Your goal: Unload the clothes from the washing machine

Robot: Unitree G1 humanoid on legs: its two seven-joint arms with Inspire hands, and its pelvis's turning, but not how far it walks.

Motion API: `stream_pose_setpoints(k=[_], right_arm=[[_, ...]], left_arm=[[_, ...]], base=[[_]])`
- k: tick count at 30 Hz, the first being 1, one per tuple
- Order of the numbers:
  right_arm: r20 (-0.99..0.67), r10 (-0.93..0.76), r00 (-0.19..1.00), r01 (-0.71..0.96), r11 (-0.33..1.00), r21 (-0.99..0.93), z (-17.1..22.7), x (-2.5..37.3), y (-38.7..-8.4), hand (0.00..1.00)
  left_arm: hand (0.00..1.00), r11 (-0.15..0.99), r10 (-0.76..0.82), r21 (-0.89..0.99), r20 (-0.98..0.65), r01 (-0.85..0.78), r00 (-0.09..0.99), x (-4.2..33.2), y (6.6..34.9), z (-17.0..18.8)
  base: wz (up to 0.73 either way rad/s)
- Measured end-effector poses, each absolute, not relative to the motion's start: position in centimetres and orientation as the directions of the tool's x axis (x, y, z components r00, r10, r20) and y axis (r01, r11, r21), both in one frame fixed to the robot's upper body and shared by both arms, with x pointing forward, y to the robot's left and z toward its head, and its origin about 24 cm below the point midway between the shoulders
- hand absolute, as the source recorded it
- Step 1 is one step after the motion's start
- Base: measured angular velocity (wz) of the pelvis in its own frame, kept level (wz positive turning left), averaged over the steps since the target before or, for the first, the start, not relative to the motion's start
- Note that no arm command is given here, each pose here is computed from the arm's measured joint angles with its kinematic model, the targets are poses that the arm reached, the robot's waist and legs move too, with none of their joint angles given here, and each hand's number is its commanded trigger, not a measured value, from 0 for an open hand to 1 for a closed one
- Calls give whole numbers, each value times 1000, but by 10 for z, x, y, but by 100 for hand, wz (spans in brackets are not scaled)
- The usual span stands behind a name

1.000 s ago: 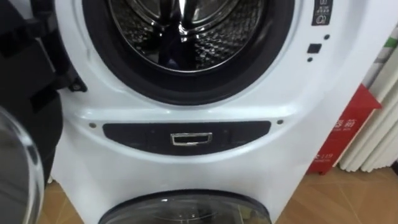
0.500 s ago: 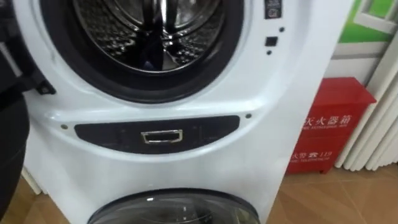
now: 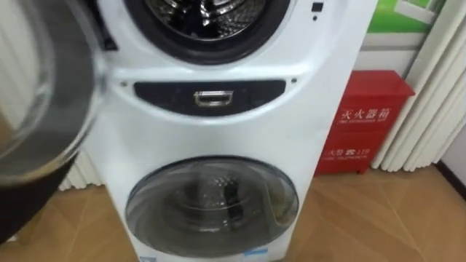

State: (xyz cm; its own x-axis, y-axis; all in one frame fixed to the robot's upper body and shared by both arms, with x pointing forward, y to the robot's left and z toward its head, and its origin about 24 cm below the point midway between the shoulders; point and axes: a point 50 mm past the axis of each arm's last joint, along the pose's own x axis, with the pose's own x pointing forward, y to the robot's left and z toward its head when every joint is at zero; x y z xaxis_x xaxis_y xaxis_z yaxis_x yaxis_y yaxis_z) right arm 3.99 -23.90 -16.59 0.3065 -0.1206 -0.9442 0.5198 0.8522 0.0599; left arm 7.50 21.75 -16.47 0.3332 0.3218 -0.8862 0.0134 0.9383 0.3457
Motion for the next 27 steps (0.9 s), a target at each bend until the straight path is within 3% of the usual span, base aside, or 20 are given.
stream_pose_setpoints(k=[7,12,15,18,21,27], right_arm=[[-965,-140,223,546,838,4,-168,13,-239,0],[-961,-148,235,556,831,8,-167,15,-244,0],[-952,-180,248,570,822,-7,-164,18,-254,0],[-925,-251,284,596,802,-34,-157,24,-274,0],[-909,-275,314,574,817,-49,-153,27,-281,0],[-915,-232,330,545,838,-17,-155,26,-274,0]], left_arm=[[0,888,405,350,-902,-298,148,22,237,-167],[0,716,519,370,-849,-592,96,21,271,-155],[0,619,614,339,-771,-709,168,46,301,-136],[0,560,758,290,-557,-776,339,93,343,-86],[0,541,821,249,-366,-804,439,122,365,-42],[0,577,812,153,-4,-802,583,168,360,41]], base=[[-17],[-17],[2],[4],[5],[16]])
